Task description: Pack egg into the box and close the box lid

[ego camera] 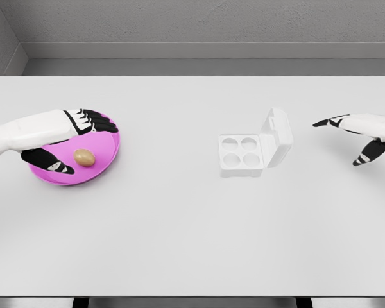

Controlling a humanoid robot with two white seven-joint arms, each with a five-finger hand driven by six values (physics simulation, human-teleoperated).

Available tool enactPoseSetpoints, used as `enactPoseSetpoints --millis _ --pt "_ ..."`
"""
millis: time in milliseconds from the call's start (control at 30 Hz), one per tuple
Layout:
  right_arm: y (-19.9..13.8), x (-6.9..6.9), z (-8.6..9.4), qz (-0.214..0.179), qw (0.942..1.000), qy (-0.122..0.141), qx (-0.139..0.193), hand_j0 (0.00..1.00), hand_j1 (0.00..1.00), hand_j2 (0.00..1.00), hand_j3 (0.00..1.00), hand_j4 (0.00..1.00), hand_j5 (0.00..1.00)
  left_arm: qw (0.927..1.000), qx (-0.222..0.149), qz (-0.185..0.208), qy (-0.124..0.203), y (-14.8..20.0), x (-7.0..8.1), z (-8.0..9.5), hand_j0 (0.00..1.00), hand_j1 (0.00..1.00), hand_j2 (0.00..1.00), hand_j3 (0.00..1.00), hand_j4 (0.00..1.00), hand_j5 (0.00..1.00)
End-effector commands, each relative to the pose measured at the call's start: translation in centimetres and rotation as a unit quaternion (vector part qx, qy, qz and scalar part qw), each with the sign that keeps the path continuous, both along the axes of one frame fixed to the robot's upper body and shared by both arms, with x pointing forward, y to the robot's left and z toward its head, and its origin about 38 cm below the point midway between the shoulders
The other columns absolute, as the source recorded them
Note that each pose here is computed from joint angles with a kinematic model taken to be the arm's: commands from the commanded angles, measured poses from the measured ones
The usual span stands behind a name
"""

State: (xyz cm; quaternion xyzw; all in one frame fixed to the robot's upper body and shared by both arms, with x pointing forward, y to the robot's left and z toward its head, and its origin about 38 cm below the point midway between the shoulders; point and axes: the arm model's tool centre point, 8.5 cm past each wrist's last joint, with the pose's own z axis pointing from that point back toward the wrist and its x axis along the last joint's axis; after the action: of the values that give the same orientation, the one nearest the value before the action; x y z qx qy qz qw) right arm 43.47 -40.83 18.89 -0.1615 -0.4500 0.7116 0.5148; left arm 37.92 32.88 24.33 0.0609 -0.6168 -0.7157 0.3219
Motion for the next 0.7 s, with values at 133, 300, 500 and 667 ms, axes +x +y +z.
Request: enactPoseSetpoints --millis 133,300,500,667 --pt "0.3 0.2 0.4 0.005 1.0000 -0.005 0.003 1.00 1.00 1.00 1.00 1.00 1.00 0.9991 0.031 0.030 0.003 0.6 1.7 -2.5 1.00 1.00 1.00 1.00 1.00 1.00" --pt "1.2 -0.1 0.9 0.061 0.9979 -0.020 0.007 1.00 1.00 1.00 1.00 1.00 1.00 0.9982 0.051 0.032 0.000 0.9 1.7 -2.6 1.00 1.00 1.00 1.00 1.00 1.00" --pt "-0.2 -0.5 1.5 0.054 0.9983 -0.020 -0.009 1.00 1.00 1.00 1.00 1.00 1.00 0.9961 0.067 0.056 0.004 1.3 3.2 -4.4 1.00 1.00 1.00 1.00 1.00 1.00" --pt "0.2 0.0 2.6 0.059 0.9977 -0.034 -0.007 1.00 1.00 1.00 1.00 1.00 1.00 0.9972 0.047 0.058 0.010 1.3 3.2 -4.4 1.00 1.00 1.00 1.00 1.00 1.00"
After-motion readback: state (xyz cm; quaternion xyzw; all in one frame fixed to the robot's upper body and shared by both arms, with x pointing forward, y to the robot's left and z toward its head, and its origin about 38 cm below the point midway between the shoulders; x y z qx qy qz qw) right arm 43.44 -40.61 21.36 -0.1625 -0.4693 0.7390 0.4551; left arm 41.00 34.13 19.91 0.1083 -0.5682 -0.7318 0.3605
